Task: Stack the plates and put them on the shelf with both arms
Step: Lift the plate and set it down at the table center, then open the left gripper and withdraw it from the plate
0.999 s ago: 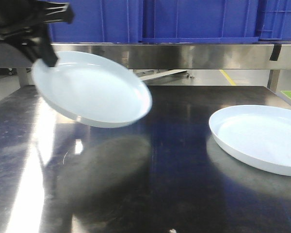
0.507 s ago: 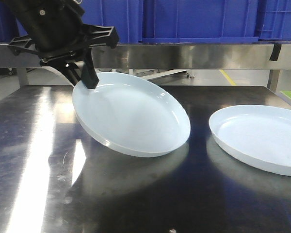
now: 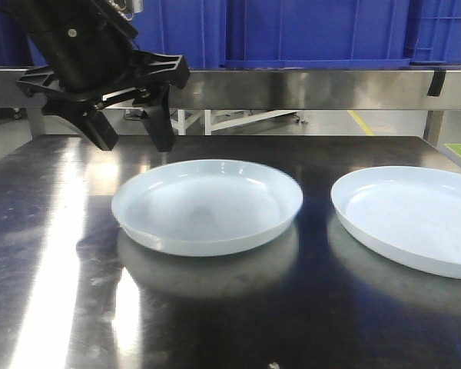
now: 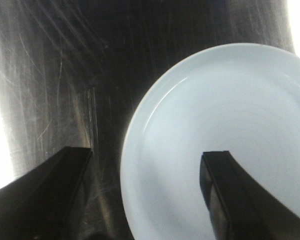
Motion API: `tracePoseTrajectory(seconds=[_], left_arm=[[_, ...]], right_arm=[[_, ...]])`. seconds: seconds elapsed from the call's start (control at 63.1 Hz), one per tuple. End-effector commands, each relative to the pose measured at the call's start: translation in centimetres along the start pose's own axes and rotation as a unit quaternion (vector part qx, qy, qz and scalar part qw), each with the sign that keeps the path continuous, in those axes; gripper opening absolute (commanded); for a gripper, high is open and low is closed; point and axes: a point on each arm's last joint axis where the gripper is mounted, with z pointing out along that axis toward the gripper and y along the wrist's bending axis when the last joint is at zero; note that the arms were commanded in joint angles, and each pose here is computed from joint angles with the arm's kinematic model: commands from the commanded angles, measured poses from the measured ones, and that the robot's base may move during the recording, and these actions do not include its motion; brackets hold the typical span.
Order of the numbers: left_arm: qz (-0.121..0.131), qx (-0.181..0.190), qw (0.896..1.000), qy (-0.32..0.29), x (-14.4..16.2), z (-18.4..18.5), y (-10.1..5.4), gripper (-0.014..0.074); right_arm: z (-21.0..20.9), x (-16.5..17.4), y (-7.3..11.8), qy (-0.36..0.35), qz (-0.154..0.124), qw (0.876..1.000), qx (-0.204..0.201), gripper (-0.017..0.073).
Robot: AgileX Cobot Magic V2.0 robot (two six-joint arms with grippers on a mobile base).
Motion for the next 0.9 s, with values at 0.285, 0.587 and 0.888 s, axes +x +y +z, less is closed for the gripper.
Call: tracePoseTrajectory(seconds=[0.285, 0.587, 0.888], left_arm=[[0.002, 0.034, 0.989, -0.147, -3.8, -7.8, -1.2, 0.009], [-0.075, -0.005, 0.957, -0.28, -4.0, -17.4, 4.6, 0.009], [-0.139, -0.08, 0.92, -0.358, 0.8, -23.1, 9.7, 0.009]], right_arm=[[-0.6, -1.9, 0.2, -0.054, 0.001, 0.999, -0.005, 0.0613], [-0.6, -1.9, 0.2, -0.054, 0.001, 0.999, -0.005, 0.0613], [-0.6, -1.9, 0.2, -0.054, 0.001, 0.999, -0.005, 0.0613]])
